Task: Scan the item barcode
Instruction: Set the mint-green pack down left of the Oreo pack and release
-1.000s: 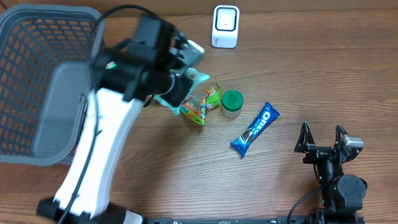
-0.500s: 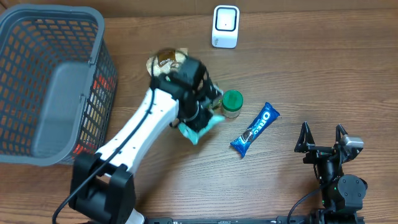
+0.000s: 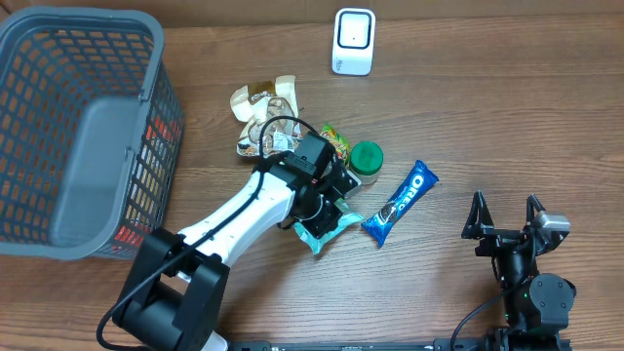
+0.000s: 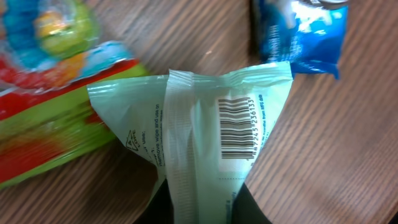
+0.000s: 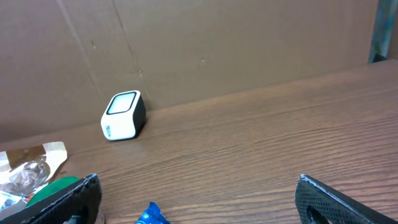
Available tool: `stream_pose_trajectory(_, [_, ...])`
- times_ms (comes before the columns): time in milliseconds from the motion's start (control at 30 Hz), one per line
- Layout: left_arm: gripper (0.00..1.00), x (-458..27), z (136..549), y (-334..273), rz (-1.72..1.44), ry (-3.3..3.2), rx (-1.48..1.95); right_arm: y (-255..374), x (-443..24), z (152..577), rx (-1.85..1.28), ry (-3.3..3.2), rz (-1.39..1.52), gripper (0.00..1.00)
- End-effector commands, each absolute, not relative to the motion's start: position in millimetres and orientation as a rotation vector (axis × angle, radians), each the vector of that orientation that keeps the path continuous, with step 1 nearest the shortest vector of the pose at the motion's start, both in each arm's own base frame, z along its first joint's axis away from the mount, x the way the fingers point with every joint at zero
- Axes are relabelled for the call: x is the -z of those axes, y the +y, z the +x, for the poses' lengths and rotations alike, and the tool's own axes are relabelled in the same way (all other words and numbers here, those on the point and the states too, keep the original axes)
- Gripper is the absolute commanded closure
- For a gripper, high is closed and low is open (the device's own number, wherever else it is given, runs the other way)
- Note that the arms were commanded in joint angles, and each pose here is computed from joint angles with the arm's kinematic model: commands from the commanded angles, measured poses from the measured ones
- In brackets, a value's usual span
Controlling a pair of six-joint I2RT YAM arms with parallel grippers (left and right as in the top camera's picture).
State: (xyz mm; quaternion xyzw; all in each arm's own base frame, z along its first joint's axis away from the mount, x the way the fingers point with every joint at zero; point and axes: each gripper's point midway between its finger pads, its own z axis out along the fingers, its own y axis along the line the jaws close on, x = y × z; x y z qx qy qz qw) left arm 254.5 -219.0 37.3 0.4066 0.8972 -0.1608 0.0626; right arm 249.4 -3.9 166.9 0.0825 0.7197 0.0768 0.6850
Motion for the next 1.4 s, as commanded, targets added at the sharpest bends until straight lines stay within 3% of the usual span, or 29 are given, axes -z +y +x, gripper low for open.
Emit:
stream_pose_trajectory(0, [0.63,-36.9,241.9,-233.4,1.293,2.686,0.537,-3.0,-163.5,249.8,-0.179,1.616,0.184,0.0])
stream_pose_trajectory(33, [0.32,-37.1,239.9,-236.6,1.306,2.678,0.539,-3.0,-163.5,249.8,-0.179,1.616,0.184,0.0])
stream_pose_trajectory(100, [0.0,-37.3,237.2,-241.0,1.324,2.666,0.54,-3.0,-163.5,249.8,-0.179,1.616,0.184,0.0])
stream_pose_trajectory(400, [0.0,-60.3,253.6,-240.7,1.194,2.67,0.503,-3.0,-163.4,249.8,-0.179,1.617,0.184,0.0])
stream_pose_trajectory(633, [0.0,-179.9,289.5,-199.2,0.991,2.5,0.128,-3.0,-162.8,249.8,-0.179,1.619,0.185,0.0])
stream_pose_trajectory(800, [0.0,-261.2,276.9,-172.8,0.967,2.338,0.041,-3.0,-162.7,249.8,-0.179,1.62,0.185,0.0])
stream_pose_trajectory(900, [0.0,-300.9,285.7,-128.5,0.729,2.284,-0.13,-3.0,-162.7,249.8,-0.179,1.62,0.184,0.0])
stream_pose_trajectory(1133, [0.0,-375.2,287.9,-3.6,0.064,2.178,-0.174,-3.0,-162.7,249.8,-0.179,1.62,0.184,0.0])
stream_pose_trajectory(1367, [0.0,-381.6,288.6,94.9,-0.384,2.104,-0.069,2.7,-162.7,249.7,-0.206,1.623,0.159,0.0])
